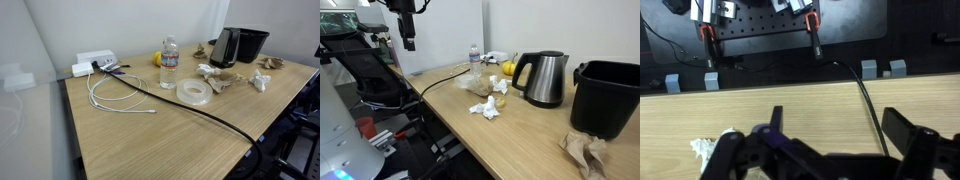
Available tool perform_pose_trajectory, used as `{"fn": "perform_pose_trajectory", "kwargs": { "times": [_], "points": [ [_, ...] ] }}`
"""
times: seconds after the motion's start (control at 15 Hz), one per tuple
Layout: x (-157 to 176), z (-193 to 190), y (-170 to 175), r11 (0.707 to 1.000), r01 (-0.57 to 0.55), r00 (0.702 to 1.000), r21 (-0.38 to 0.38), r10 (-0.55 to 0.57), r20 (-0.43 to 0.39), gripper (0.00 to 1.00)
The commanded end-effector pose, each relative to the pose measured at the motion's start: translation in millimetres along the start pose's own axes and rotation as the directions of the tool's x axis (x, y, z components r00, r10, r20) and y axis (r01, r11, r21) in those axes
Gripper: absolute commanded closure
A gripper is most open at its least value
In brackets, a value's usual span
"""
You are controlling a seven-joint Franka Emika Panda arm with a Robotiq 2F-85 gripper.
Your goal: Press the button on the top to open the lid of the kettle
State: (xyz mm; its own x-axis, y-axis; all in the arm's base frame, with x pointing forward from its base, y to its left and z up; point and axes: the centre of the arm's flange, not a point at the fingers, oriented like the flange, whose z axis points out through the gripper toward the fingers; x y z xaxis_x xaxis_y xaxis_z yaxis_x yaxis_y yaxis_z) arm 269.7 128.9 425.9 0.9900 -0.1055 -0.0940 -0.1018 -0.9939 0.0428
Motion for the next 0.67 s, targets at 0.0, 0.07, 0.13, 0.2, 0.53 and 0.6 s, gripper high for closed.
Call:
{"fn": "perform_pose_trajectory", "kwargs": {
  "times": [0.0, 0.07, 0.13, 0.2, 0.53, 0.6],
  "points": [
    [0, 0, 0, 1.000, 0.000, 1.000, 0.000, 0.000, 0.000, 0.00],
    [0, 0, 0, 1.000, 0.000, 1.000, 0.000, 0.000, 0.000, 0.00],
    [0, 0, 0, 1.000, 0.000, 1.000, 0.000, 0.000, 0.000, 0.00],
    [0, 0, 0, 1.000, 0.000, 1.000, 0.000, 0.000, 0.000, 0.00],
    [41, -9, -17, 1.000, 0.008, 0.990, -0.021, -0.011, -0.140, 0.00],
    [49, -10, -20, 1.000, 0.009, 0.985, -0.022, -0.012, -0.170, 0.00]
  ]
}}
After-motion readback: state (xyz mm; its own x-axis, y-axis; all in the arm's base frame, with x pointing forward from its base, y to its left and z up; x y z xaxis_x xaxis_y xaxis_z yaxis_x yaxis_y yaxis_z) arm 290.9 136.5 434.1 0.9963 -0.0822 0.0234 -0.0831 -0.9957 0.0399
